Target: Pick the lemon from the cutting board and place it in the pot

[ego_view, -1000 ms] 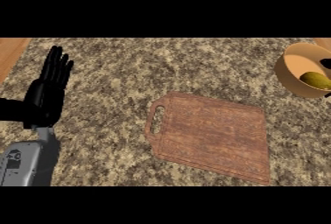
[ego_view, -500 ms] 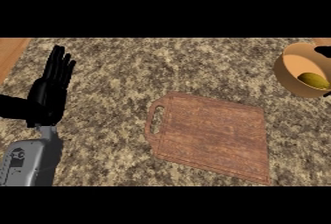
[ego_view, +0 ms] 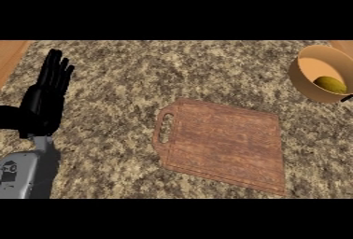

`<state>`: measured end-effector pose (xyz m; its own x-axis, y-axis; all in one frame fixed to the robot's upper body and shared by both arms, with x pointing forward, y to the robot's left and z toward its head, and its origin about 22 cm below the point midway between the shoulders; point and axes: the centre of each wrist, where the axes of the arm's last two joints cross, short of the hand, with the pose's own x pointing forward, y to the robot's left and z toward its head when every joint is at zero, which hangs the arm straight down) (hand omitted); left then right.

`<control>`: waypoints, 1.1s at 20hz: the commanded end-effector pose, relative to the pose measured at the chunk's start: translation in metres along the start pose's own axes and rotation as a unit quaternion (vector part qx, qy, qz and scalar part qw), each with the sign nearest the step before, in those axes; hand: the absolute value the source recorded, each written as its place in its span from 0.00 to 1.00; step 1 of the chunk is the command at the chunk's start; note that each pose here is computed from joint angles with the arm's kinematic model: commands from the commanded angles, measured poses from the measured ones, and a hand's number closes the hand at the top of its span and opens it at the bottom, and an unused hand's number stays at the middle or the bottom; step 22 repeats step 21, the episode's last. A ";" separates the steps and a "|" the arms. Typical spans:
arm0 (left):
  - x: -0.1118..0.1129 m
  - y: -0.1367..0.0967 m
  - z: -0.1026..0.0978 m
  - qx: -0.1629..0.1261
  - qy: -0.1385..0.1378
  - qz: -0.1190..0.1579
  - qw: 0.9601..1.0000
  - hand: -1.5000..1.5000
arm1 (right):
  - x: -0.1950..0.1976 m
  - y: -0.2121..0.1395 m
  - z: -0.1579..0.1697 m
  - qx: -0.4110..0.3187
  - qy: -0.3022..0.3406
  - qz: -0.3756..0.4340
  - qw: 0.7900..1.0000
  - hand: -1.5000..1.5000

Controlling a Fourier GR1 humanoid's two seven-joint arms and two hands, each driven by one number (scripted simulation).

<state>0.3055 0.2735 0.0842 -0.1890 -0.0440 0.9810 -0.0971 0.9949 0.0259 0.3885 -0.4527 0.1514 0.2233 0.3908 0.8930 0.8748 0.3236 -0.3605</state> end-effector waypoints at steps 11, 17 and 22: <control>0.012 -0.003 0.008 0.009 0.006 0.002 1.000 0.50 | -0.079 -0.117 -0.018 -0.057 -0.017 -0.064 0.996 0.00; 0.001 0.006 0.020 0.005 -0.003 -0.004 1.000 0.50 | -0.091 -0.172 -0.002 -0.044 -0.022 -0.059 0.997 0.00; -0.007 -0.018 0.011 0.005 0.001 -0.008 1.000 0.50 | -0.114 -0.184 -0.001 -0.064 -0.014 -0.052 0.996 0.00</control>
